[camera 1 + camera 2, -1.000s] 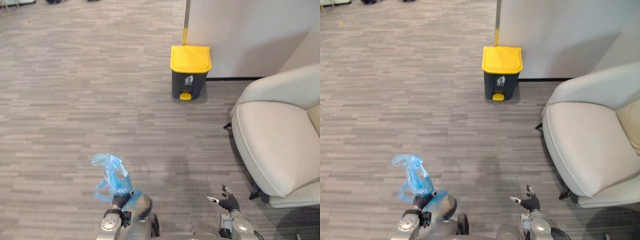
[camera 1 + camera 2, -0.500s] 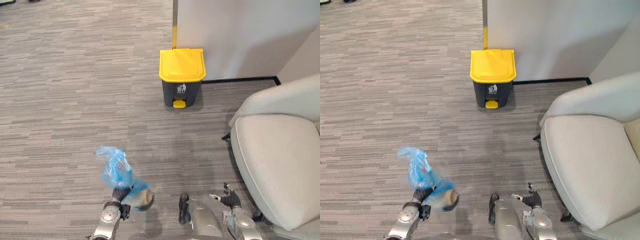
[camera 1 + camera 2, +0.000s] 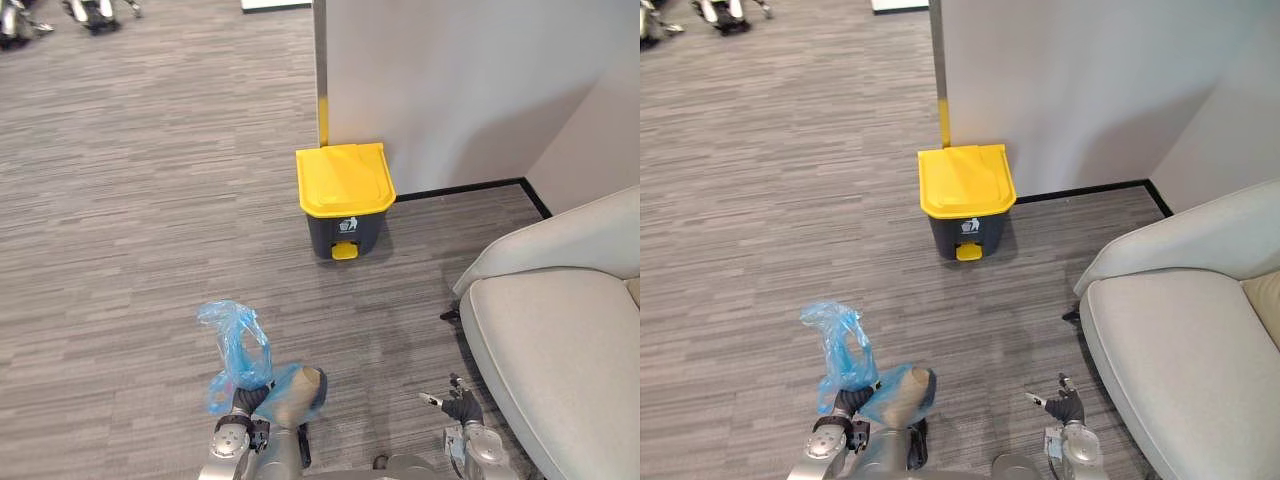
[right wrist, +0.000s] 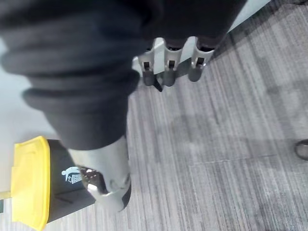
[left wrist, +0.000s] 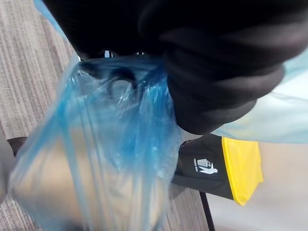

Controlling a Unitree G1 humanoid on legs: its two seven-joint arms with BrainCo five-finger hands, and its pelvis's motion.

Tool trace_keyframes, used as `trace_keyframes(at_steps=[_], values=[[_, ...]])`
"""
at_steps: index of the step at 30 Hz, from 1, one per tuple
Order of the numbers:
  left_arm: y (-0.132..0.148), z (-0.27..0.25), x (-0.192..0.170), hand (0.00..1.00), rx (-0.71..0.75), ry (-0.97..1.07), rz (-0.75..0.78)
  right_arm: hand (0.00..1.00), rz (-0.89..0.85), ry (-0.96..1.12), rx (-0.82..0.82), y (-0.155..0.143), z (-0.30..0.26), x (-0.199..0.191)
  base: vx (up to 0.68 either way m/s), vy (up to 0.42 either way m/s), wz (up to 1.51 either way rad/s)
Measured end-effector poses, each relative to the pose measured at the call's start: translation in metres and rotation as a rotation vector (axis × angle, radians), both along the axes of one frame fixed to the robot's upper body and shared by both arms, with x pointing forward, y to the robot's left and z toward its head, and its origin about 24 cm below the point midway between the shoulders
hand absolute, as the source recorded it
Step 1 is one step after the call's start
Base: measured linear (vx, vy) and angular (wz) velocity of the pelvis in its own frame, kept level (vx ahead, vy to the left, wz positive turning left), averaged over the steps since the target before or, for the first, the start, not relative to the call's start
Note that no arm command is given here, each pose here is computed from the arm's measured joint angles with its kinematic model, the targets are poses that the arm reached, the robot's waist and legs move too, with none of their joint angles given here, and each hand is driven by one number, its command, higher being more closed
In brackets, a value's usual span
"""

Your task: Gather rubbish on tea table into small bin, then transfer packed bag to large trash can.

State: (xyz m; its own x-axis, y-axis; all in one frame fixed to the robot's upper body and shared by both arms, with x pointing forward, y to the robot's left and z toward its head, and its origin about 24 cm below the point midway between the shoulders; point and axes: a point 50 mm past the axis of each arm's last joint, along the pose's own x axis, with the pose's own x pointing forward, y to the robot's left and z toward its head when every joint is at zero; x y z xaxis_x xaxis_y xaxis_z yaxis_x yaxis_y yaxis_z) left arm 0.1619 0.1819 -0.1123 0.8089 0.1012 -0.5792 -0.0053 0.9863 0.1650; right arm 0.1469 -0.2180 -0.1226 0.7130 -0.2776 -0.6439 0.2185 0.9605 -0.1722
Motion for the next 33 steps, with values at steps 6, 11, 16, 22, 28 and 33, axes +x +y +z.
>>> trace_keyframes(at_steps=[6, 11, 16, 22, 28, 33], values=[[0.014, -0.001, -0.006, 1.00, 0.046, 0.023, -0.008, 0.00, 0.015, 0.025, 0.010, 0.005, -0.004, -0.003, 0.39, 0.208, -0.16], [0.024, 0.001, -0.004, 1.00, 0.070, 0.017, -0.001, 0.00, 0.064, -0.009, -0.004, 0.008, 0.002, 0.012, 0.42, -0.022, 0.08], [0.017, -0.002, -0.006, 1.00, 0.046, 0.032, -0.002, 0.00, 0.053, 0.018, -0.044, -0.008, 0.001, 0.004, 0.48, -0.120, 0.09], [-0.003, -0.001, -0.003, 1.00, -0.019, 0.009, -0.008, 0.00, 0.020, 0.038, -0.016, -0.002, -0.003, -0.011, 0.33, -0.114, 0.06], [-0.007, 0.001, 0.001, 1.00, -0.033, -0.007, -0.014, 0.00, -0.029, 0.022, 0.009, 0.000, -0.003, -0.008, 0.22, 0.105, -0.15], [-0.003, -0.006, -0.006, 1.00, -0.020, 0.036, -0.012, 0.00, -0.022, 0.066, 0.019, 0.003, -0.009, -0.014, 0.23, 0.260, -0.41]])
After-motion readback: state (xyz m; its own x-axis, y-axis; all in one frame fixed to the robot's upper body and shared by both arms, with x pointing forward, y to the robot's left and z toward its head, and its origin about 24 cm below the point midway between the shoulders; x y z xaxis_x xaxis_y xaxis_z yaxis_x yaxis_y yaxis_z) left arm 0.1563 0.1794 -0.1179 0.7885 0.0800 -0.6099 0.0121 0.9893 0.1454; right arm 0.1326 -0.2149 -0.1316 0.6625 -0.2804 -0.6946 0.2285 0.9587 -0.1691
